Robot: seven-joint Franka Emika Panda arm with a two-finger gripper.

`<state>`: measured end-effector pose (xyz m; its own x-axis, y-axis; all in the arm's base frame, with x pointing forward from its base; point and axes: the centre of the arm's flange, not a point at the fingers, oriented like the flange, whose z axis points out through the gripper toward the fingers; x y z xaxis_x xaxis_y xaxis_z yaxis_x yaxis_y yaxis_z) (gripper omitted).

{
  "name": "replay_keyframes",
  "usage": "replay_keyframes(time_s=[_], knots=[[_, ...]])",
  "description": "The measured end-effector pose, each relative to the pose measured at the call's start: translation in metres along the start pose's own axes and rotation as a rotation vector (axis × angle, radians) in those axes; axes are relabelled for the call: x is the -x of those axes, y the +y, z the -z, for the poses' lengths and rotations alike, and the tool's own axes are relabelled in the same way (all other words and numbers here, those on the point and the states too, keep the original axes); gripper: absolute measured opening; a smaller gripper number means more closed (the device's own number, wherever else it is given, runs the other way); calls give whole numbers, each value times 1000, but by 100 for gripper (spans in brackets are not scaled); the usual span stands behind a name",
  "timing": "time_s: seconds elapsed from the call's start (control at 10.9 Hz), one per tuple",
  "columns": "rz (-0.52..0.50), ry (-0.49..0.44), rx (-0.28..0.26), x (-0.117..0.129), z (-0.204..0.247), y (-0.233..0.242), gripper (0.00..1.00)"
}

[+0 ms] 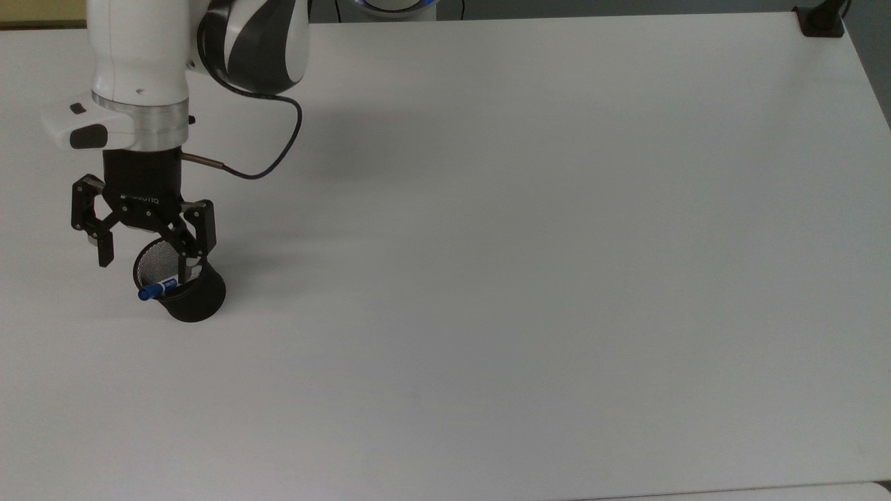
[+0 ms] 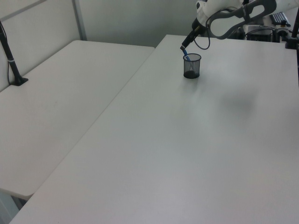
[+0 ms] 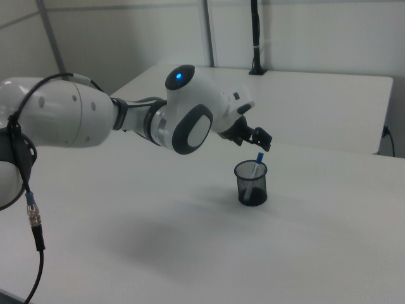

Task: Remove the marker
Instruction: 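Lower the gripper and close it on the blue-capped marker, then lift the marker up out of the mesh cup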

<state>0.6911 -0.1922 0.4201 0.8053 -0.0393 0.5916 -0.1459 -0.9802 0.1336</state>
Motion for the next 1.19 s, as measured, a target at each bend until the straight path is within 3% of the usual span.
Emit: replay_keyframes(time_s=[0.37,0.55,0.64,0.92,1.19], knots=[[2,-10,-1,16,-32,-4,88],[-1,-8,-1,20,-39,-5,72],[-4,9,1,20,-40,-6,63],[-16,25,3,19,-40,-4,17],[-39,56,9,8,-30,6,17]])
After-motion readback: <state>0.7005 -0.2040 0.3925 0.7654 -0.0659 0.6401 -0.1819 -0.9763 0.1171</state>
